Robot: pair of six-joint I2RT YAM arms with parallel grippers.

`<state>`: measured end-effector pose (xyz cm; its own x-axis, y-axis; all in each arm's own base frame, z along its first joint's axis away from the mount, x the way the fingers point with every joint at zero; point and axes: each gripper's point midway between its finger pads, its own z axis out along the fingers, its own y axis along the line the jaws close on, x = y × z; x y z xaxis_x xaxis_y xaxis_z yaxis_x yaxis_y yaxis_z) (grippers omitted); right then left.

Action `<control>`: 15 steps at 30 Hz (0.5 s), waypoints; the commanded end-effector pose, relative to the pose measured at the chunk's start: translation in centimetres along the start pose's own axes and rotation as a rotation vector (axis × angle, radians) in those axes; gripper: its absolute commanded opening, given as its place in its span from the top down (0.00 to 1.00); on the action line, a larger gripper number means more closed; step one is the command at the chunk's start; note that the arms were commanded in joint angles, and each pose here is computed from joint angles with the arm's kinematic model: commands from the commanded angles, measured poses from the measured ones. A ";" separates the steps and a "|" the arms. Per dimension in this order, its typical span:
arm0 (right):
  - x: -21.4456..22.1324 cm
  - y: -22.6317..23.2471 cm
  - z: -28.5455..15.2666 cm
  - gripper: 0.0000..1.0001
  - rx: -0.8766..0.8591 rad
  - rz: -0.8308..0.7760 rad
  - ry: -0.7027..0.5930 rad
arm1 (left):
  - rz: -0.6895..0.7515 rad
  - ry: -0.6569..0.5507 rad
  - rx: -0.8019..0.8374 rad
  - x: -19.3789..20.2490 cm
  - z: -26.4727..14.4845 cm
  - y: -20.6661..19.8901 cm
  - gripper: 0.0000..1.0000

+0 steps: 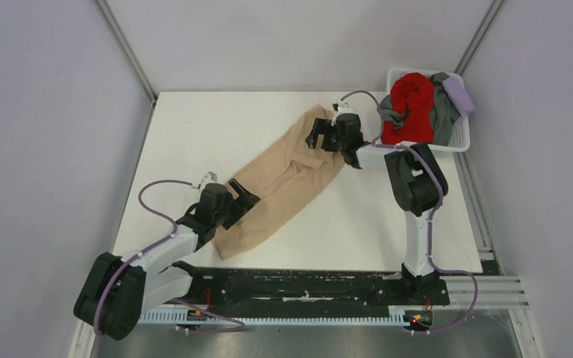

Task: Fold and stack the t-shirts
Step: Rotate the tshirt 90 degrees

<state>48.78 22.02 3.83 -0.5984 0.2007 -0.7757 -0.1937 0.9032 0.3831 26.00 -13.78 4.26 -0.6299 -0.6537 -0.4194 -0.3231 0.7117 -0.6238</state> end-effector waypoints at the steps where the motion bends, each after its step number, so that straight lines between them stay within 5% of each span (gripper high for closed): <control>1: 0.9 2.2 4.4 0.02 -0.095 0.003 0.120 | -0.120 0.080 -0.057 4.5 -0.7 2.0 0.00; 15: -4.1 5.0 13.5 0.02 -0.205 0.020 0.009 | 0.028 0.265 -0.003 13.4 0.7 -4.6 0.00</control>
<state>60.37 29.53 4.63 -0.5734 0.2179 -0.7897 -0.3366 0.8162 0.4696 23.32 -24.04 4.35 -0.7141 -0.6118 -0.3402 -0.2564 0.6808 -0.6861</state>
